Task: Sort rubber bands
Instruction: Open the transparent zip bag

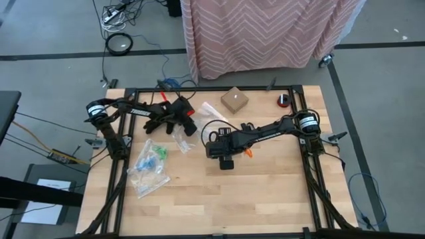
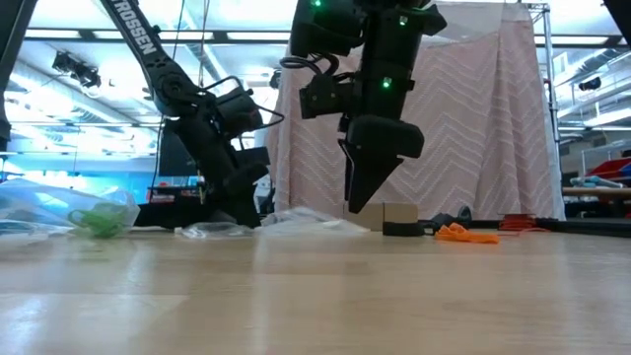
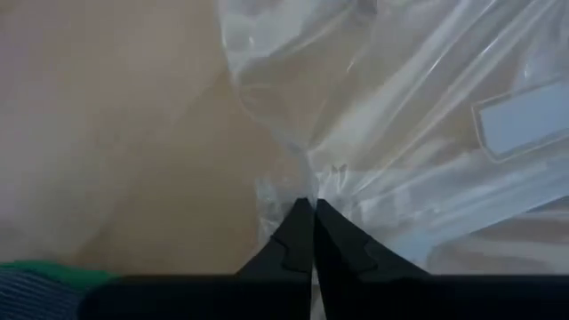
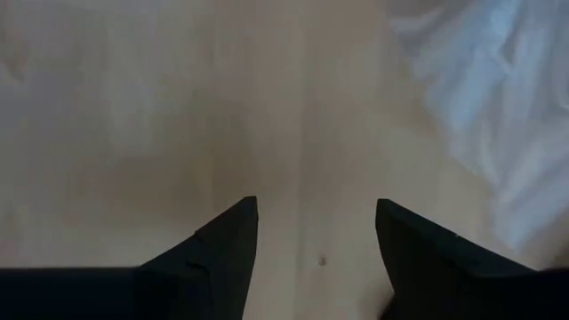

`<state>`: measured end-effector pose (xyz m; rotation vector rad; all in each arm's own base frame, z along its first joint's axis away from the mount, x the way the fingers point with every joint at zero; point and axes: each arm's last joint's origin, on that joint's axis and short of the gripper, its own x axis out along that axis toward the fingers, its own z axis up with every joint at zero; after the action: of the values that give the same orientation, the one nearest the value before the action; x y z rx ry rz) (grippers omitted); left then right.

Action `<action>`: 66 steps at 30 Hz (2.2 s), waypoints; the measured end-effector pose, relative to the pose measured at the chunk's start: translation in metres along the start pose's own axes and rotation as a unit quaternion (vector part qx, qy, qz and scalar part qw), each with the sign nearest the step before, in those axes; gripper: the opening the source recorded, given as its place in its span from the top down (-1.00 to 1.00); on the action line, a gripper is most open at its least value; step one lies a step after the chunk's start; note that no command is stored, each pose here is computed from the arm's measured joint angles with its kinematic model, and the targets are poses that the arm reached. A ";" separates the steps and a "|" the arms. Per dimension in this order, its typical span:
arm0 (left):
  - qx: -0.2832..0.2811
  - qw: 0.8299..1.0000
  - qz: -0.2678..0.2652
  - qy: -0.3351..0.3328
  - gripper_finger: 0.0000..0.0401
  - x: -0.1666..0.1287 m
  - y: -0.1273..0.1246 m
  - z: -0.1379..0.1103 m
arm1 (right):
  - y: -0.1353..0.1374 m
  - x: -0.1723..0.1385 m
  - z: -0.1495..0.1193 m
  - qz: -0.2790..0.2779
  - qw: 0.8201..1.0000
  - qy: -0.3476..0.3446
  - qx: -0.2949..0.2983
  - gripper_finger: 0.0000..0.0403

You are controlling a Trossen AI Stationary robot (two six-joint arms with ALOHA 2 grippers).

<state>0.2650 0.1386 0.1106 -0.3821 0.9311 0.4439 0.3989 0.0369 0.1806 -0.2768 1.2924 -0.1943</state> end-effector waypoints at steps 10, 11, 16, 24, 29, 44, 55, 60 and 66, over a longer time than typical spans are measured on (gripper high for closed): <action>-0.030 0.998 -0.060 0.001 0.98 -0.048 -0.009 0.004 | 0.002 -0.010 0.001 -0.102 0.993 -0.013 -0.054 -0.07; -0.030 0.998 -0.060 -0.002 0.98 -0.053 -0.010 0.005 | 0.003 -0.013 0.003 -0.102 0.993 -0.026 -0.060 -0.07; -0.042 0.997 -0.067 -0.026 0.99 -0.075 -0.012 0.009 | 0.016 -0.030 0.020 -0.099 0.982 -0.125 -0.100 -0.07; -0.072 0.990 -0.107 -0.049 0.99 -0.096 -0.015 0.012 | 0.027 -0.048 0.035 -0.132 0.963 -0.211 -0.101 -0.06; -0.095 0.985 -0.138 -0.047 0.99 -0.100 -0.017 0.013 | 0.025 -0.045 0.034 -0.163 0.960 -0.210 -0.088 -0.08; -0.156 0.960 -0.231 -0.034 0.99 -0.102 -0.020 0.018 | 0.017 -0.039 0.026 -0.186 0.966 -0.166 -0.062 -0.08; -0.153 0.955 -0.252 -0.028 0.98 -0.103 -0.022 0.018 | 0.002 -0.032 0.023 -0.186 0.971 -0.145 -0.032 0.11; -0.151 0.956 -0.251 -0.029 0.98 -0.103 -0.021 0.018 | 0.003 -0.032 0.024 -0.172 0.972 -0.146 -0.061 0.30; -0.166 0.949 -0.266 -0.029 0.99 -0.105 -0.011 0.019 | 0.004 -0.033 0.028 -0.166 0.970 -0.165 -0.072 0.26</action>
<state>0.2293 0.1185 0.2095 -0.8969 0.6572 0.1103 0.4174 0.0529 0.2171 -0.6250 0.9252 -0.3242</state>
